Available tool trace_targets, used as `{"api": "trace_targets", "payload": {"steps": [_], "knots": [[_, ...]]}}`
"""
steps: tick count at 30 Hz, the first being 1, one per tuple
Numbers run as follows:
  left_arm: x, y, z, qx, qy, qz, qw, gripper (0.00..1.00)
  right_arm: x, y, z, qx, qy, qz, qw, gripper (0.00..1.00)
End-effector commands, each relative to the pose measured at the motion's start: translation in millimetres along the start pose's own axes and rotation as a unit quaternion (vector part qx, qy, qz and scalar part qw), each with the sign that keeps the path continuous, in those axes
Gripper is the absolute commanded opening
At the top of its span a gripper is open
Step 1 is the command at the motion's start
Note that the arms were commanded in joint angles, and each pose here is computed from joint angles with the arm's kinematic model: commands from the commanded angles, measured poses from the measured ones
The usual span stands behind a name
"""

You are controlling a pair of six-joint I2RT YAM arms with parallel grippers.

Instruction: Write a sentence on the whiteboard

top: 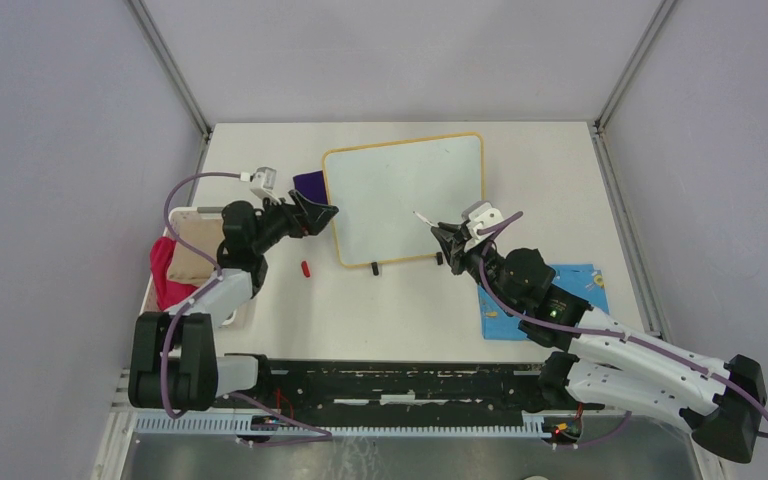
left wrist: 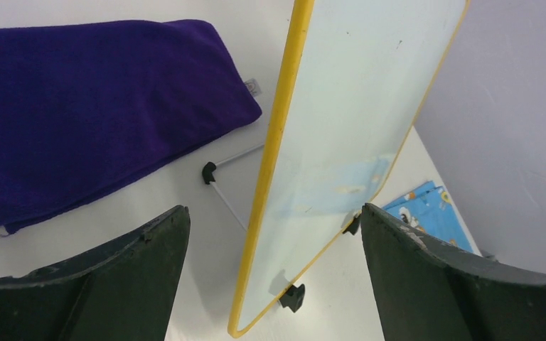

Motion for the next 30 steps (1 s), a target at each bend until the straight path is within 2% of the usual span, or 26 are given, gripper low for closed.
{"api": "trace_targets", "payload": {"steps": [1, 7, 11, 25, 30], "knots": [[1.5, 16.0, -11.9, 0.007, -0.081, -0.041, 0.996, 0.94, 1.6, 27.6, 5.9, -0.022, 0.008, -0.041, 0.999, 0.0], [-3.8, -12.5, -7.5, 0.034, -0.113, -0.021, 0.993, 0.92, 0.8, 24.1, 9.0, -0.034, 0.016, -0.038, 0.999, 0.0], [-2.5, -30.9, -4.0, 0.019, -0.101, -0.025, 0.994, 0.94, 0.7, 25.5, 9.3, -0.036, 0.017, -0.038, 0.998, 0.0], [-22.5, -39.2, -1.3, 0.061, -0.163, -0.017, 0.985, 0.9, -2.5, 26.4, 7.5, -0.025, 0.006, -0.033, 0.999, 0.0], [-23.3, -37.8, -6.1, 0.049, -0.199, -0.041, 0.978, 0.8, -3.6, 26.5, 6.5, -0.022, 0.001, -0.032, 0.999, 0.0]]}}
Point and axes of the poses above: each gripper's point midway between its finger pads, its own x axis back along the fingers, its own z axis along the line the jaws close on, y = z × x, the point moved 5 cm from there along x, back along the fingers, and after that the axes turned 14 degrees about -x, right-handed, at the moved point
